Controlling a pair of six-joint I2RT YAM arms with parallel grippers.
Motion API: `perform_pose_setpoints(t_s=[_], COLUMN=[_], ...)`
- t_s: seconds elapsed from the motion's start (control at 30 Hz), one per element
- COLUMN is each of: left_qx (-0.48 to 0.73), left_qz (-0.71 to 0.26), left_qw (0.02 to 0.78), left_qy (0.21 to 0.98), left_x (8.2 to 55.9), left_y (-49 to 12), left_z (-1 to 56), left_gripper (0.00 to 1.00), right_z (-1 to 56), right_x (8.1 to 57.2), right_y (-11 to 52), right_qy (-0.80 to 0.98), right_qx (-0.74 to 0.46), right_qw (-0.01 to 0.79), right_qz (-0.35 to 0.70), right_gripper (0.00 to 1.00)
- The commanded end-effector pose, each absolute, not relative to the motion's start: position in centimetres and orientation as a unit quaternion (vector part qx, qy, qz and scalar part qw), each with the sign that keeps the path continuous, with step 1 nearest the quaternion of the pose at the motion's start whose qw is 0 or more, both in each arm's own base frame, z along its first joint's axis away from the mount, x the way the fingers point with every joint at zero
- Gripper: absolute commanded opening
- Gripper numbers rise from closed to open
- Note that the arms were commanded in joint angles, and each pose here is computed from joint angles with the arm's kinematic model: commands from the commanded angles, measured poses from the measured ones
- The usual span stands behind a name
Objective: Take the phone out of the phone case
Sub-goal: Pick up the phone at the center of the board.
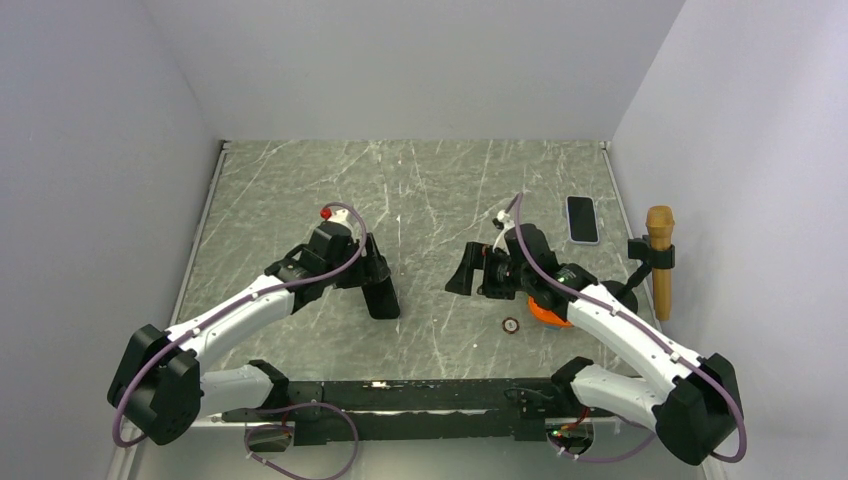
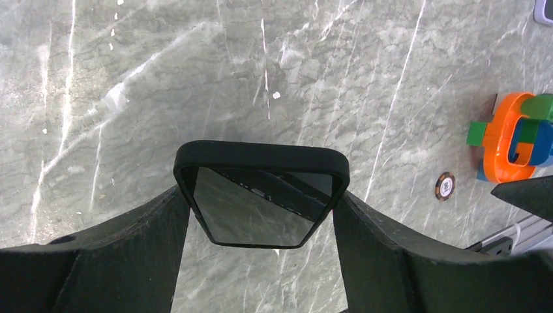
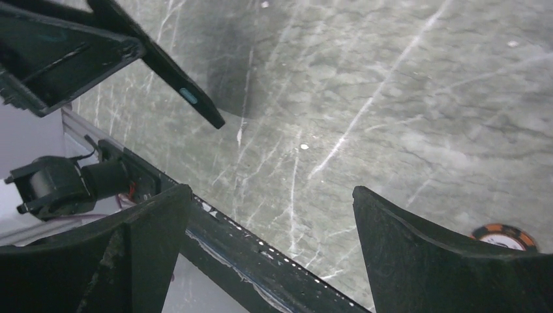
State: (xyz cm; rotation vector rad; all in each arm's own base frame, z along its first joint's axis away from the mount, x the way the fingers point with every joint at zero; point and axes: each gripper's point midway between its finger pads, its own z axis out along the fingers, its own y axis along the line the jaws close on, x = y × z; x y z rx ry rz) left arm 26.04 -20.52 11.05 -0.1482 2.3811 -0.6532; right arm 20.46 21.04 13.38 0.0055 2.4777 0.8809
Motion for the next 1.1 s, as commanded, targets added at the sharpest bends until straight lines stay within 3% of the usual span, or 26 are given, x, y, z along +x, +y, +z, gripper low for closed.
perform_pose_setpoints(t_s=[0.0,0.27,0.7,1.07], left_qx=[-0.013,-0.009,-0.024,-0.023], left_qz=[-0.294,-0.305,-0.342,-0.375], left_qw=[0.365,0.341,0.319,0.327], left_qy=[0.883,0.889,0.883,0.867], left_x=[26.9,25.4,23.5,22.8], left_y=[-22.5,-22.5,-22.7,-23.1], left_z=[14.4,14.5,16.8,20.4], left_gripper=[0.00,0.00,0.00,0.00], right_z=[16.8,15.9,13.4,13.8], right_x=[22.0,21.4,20.5,18.9], right_y=[24.1,29.4,36.1,39.1], right_qy=[0.869,0.827,0.786,0.775], right_qx=[-0.060,-0.158,-0.192,-0.212], right_qw=[0.326,0.377,0.421,0.408], right_qz=[0.368,0.387,0.409,0.433], right_gripper=[0.97,0.89,0.84,0.65])
